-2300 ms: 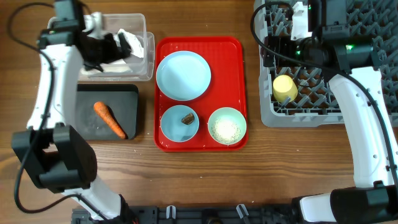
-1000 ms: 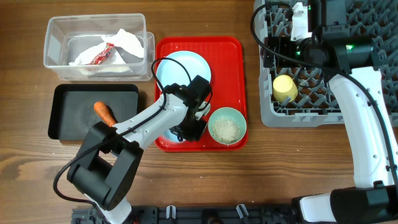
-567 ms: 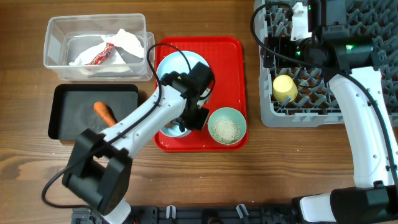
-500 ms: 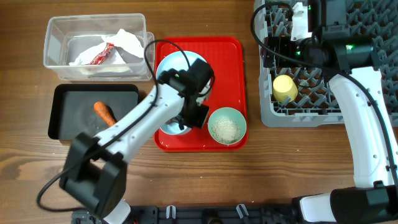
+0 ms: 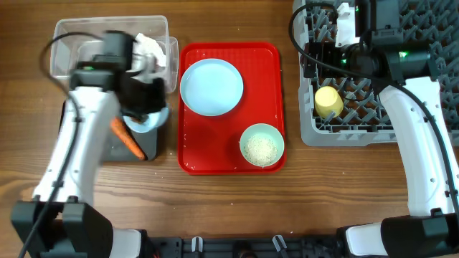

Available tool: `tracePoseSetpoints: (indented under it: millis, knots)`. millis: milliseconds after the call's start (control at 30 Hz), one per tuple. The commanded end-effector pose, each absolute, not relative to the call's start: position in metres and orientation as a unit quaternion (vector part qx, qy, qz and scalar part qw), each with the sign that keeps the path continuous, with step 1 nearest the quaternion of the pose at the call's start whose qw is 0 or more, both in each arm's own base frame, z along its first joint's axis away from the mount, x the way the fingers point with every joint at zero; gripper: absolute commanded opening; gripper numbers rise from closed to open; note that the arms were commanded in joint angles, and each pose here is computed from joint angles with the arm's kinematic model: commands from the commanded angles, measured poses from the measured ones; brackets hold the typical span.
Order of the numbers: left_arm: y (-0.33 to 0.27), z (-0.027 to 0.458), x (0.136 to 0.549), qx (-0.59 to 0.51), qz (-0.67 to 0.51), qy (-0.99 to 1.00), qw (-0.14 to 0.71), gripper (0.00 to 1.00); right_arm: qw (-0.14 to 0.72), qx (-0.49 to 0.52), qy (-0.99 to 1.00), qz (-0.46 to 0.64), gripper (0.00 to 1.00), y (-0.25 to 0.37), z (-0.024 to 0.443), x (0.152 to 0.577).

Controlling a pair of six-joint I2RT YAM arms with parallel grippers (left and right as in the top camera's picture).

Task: Sort waste into correct bins and load items into the dishwasher rack
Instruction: 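Tip the blue bowl over the black tray to dump the scrap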

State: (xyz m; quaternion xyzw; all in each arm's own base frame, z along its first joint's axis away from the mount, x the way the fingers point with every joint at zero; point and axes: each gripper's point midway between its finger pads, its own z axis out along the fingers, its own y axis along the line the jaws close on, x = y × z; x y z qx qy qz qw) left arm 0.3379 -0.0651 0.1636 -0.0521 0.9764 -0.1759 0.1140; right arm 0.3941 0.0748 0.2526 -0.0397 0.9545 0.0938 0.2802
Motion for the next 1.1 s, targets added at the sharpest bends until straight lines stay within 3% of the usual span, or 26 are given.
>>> tracePoseSetpoints:
  millis: [0, 500, 1067]
  knots:
    - [-0.053, 0.173, 0.342, -0.035, -0.316, 0.940, 0.125, 0.04, 0.270, -0.043, 0.957, 0.096, 0.99, 0.074, 0.246, 0.393]
    - [0.022, 0.153, 0.349, -0.148, -0.610, 0.750, 0.208, 0.04, 0.265, -0.042, 0.959, 0.096, 0.99, 0.074, 0.245, 0.391]
    - [0.018, 0.158, 0.347, -0.236, -0.690, 0.664, 0.162, 0.04, 0.266, -0.042, 0.958, 0.096, 1.00, 0.074, 0.245, 0.391]
